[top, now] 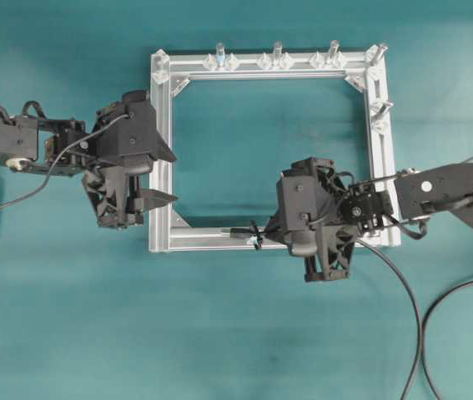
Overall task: Insert the wire through the string loop located in the center.
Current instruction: 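Move the left gripper to the plug and grasp it beyond the loop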
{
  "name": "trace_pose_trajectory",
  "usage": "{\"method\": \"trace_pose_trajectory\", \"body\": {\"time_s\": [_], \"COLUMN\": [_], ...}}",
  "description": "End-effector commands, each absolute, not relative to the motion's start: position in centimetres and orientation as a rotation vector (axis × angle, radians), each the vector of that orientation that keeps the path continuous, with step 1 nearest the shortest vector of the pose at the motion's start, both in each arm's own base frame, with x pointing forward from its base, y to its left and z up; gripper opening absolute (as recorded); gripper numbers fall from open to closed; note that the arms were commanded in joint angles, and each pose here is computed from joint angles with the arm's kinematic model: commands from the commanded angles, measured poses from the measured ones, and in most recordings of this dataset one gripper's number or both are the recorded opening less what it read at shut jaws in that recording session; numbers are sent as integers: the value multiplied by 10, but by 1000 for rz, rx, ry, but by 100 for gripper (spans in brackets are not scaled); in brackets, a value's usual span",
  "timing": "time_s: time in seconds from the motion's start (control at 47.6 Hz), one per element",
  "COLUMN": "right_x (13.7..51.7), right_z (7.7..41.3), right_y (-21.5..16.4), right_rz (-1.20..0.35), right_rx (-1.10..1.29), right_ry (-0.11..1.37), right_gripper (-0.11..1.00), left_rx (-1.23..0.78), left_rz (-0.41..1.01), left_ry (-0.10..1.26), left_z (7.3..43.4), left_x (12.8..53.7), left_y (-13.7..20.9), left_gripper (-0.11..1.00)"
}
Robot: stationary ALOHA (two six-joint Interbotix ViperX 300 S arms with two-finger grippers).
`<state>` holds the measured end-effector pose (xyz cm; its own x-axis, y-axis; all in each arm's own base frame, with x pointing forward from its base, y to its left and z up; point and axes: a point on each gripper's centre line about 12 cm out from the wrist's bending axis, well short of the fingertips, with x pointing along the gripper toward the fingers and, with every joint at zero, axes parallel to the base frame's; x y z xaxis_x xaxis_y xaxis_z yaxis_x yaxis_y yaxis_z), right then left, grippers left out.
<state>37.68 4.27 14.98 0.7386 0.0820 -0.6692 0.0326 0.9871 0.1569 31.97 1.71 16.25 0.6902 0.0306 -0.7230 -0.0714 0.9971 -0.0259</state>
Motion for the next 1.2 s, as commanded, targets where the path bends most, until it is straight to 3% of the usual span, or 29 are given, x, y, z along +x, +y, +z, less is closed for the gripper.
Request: {"method": "trace_pose_trajectory", "body": {"time_s": [0.0,1.177], "right_x": [383,389], "right_z": [162,160], "right_y": [43,37], "right_rz": [33,16], "right_rx": [164,170], "right_ry": [699,699], "right_gripper": [8,8], "left_rx": [-37,10], "left_rz": [48,-98], "left_ry": [762,771], "left_z": [177,181], "left_x": [326,408], "left_y": [16,-43], "left_gripper": [81,83]}}
